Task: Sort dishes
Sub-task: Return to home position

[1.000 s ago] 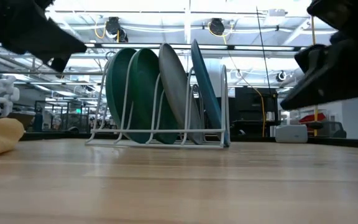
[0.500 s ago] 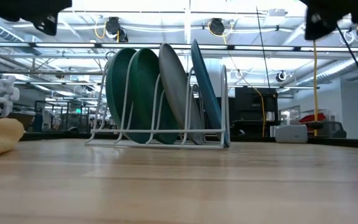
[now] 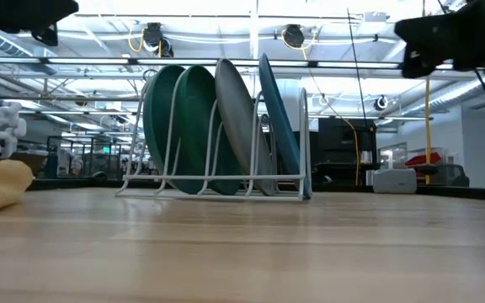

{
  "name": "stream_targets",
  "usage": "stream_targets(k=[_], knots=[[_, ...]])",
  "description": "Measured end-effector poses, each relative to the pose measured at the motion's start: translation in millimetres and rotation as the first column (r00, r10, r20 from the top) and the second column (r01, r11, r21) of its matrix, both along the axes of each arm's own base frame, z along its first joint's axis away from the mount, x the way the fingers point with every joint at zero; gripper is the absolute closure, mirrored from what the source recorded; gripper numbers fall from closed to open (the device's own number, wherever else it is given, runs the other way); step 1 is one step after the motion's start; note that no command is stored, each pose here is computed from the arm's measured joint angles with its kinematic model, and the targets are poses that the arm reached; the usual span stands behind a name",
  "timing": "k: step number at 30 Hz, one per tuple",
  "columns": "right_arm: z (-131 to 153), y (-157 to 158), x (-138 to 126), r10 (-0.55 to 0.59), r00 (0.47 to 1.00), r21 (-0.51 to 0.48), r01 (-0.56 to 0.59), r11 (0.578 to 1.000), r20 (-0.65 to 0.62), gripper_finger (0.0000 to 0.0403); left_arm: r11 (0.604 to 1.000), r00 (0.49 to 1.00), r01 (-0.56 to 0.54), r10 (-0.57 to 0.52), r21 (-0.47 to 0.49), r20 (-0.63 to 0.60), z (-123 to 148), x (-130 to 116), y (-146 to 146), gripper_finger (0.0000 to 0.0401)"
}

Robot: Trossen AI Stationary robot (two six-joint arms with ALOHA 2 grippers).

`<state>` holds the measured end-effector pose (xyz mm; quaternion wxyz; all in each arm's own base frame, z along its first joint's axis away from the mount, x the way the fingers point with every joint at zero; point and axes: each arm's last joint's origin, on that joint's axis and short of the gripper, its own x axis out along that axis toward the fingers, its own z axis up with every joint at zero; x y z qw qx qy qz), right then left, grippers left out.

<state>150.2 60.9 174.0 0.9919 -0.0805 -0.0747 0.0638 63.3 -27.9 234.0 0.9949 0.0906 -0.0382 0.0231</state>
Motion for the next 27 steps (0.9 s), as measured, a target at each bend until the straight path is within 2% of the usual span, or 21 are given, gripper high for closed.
stream_targets(k=[7, 12, 17, 27], knots=[[-1, -34, 0, -0.001, 1.0, -0.046, 0.001, 0.999, 0.011, 0.0403, 0.998, 0.998, -0.057, 0.057, -0.003, -0.009, -2, 1, 1, 0.0401], [-4, -43, -3, -0.001, 0.999, -0.065, -0.002, 0.998, -0.042, 0.0403, 0.991, 0.992, -0.13, 0.13, -0.027, -0.001, 0, 0, 4, 0.0401], [5, -49, -12, -0.043, 0.999, -0.102, 0.045, 0.994, 0.017, 0.0403, 0.989, 0.989, -0.145, 0.146, -0.04, 0.008, 1, 0, 4, 0.0401], [7, -53, -40, -0.056, 0.998, -0.056, 0.055, 0.997, -0.009, 0.0403, 0.988, 0.989, -0.149, 0.149, -0.045, 0.01, 1, 0, 4, 0.0401]])
